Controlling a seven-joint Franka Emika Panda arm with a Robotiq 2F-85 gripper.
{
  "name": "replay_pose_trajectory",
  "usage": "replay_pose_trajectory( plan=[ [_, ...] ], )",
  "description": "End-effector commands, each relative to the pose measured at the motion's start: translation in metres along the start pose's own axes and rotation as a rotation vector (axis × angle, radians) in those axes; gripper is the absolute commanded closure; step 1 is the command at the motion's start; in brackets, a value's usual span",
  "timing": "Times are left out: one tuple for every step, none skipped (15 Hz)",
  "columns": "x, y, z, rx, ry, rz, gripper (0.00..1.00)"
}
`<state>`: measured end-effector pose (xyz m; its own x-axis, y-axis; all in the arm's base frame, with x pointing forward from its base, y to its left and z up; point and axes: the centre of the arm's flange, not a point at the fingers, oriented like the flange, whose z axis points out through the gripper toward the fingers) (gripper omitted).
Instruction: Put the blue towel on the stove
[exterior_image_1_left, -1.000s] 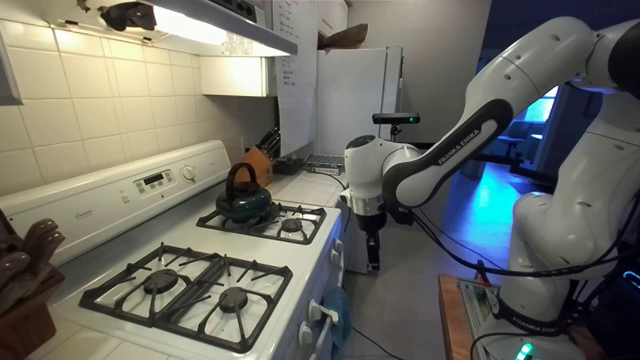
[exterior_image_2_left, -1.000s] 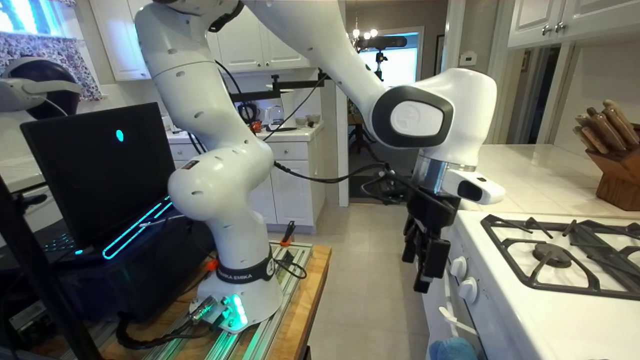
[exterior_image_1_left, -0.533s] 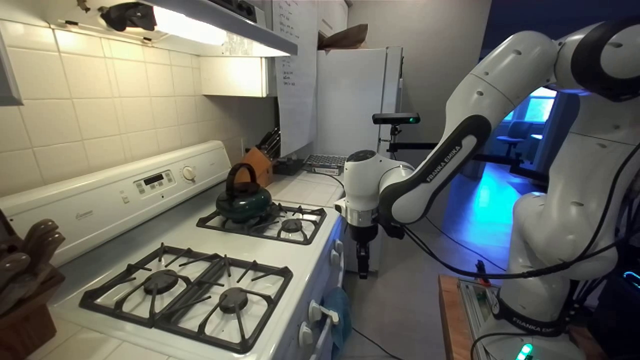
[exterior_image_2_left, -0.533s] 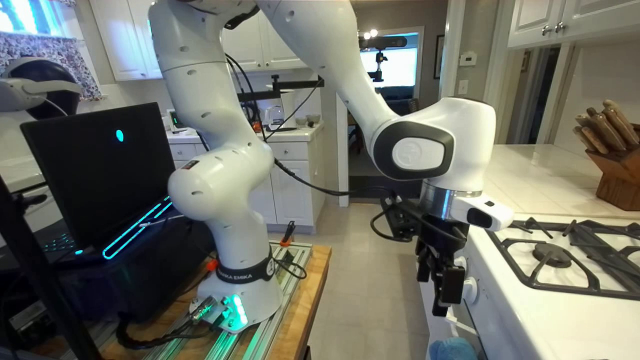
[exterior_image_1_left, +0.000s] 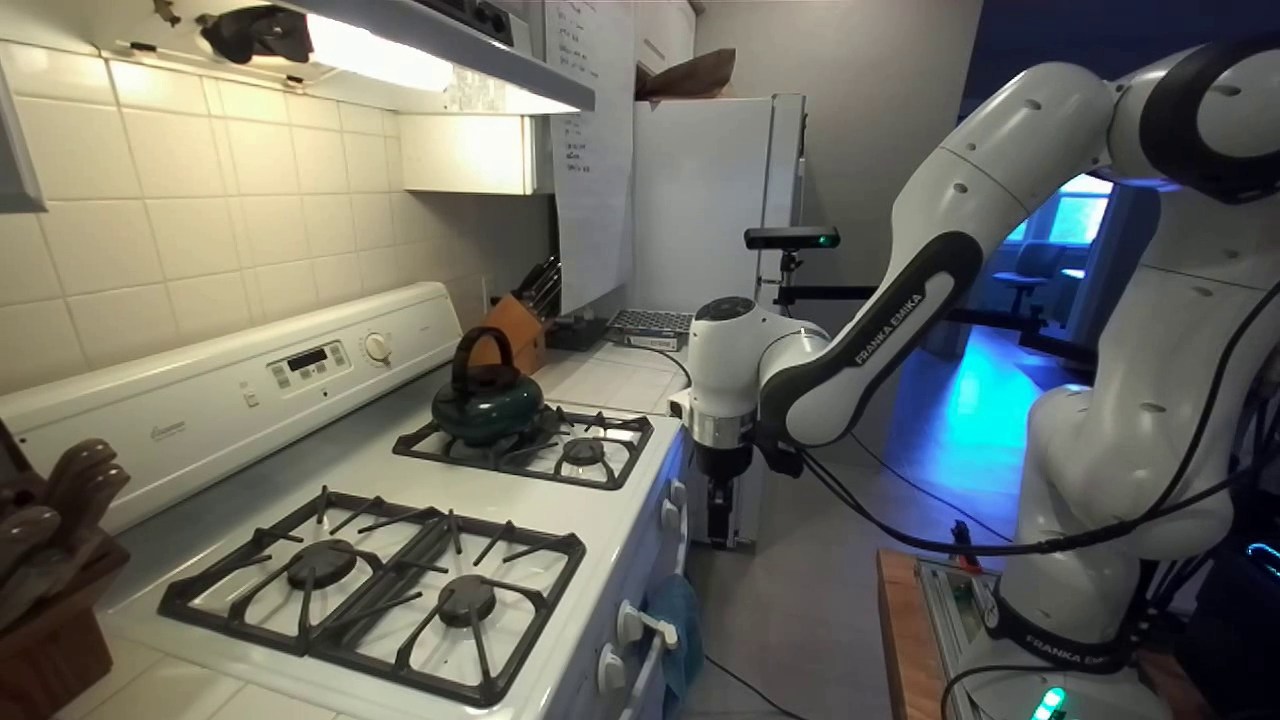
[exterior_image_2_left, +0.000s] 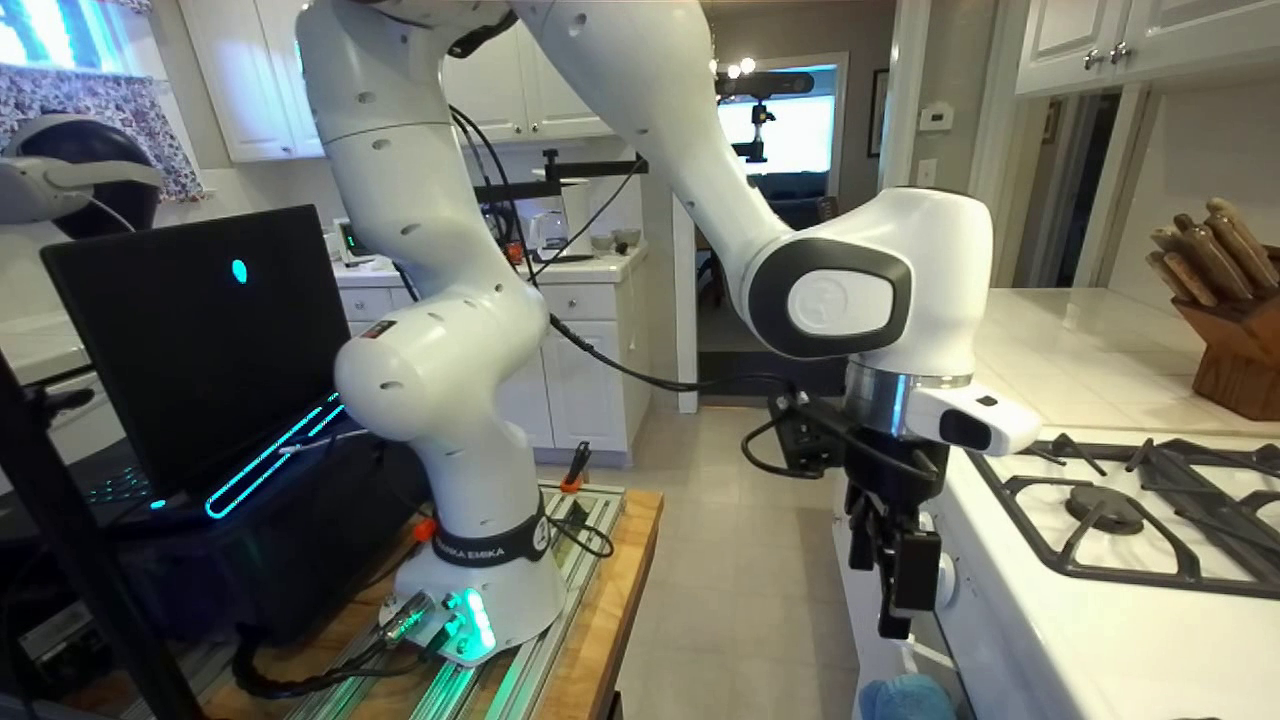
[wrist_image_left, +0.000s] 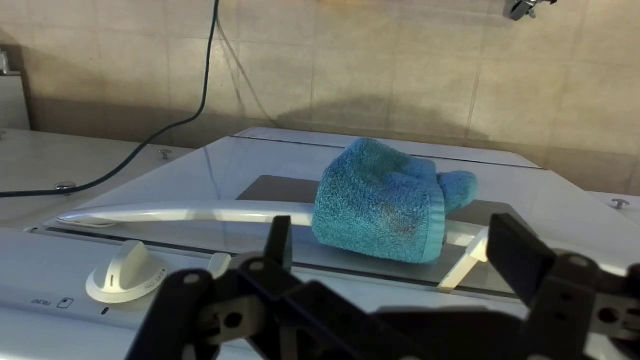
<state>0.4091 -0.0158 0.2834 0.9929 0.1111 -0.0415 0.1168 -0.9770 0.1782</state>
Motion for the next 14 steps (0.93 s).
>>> replay_pose_trajectory(
  plan=[
    [0.003,0.001,0.019,-0.010,0.046,-0.016,0.00],
    [0.004,0.001,0.021,-0.013,0.056,-0.028,0.00],
    [0.005,0.001,0.024,-0.013,0.067,-0.048,0.00],
    [0.006,0.001,0.028,-0.005,0.077,-0.080,0.00],
    [0.006,0.000,0.031,-0.001,0.087,-0.107,0.00],
    [0.004,0.000,0.033,0.016,0.099,-0.139,0.00],
    [0.004,0.000,0.035,0.035,0.109,-0.164,0.00],
    [0.003,-0.001,0.037,0.051,0.119,-0.185,0.00],
    [0.001,-0.001,0.038,0.071,0.133,-0.207,0.00],
    [0.001,-0.001,0.041,0.093,0.147,-0.230,0.00],
    [0.000,0.000,0.043,0.111,0.162,-0.255,0.00],
    [-0.001,0.000,0.046,0.129,0.175,-0.284,0.00],
    [-0.002,0.000,0.049,0.150,0.188,-0.317,0.00],
    [-0.002,0.000,0.051,0.166,0.198,-0.348,0.00]
  ],
)
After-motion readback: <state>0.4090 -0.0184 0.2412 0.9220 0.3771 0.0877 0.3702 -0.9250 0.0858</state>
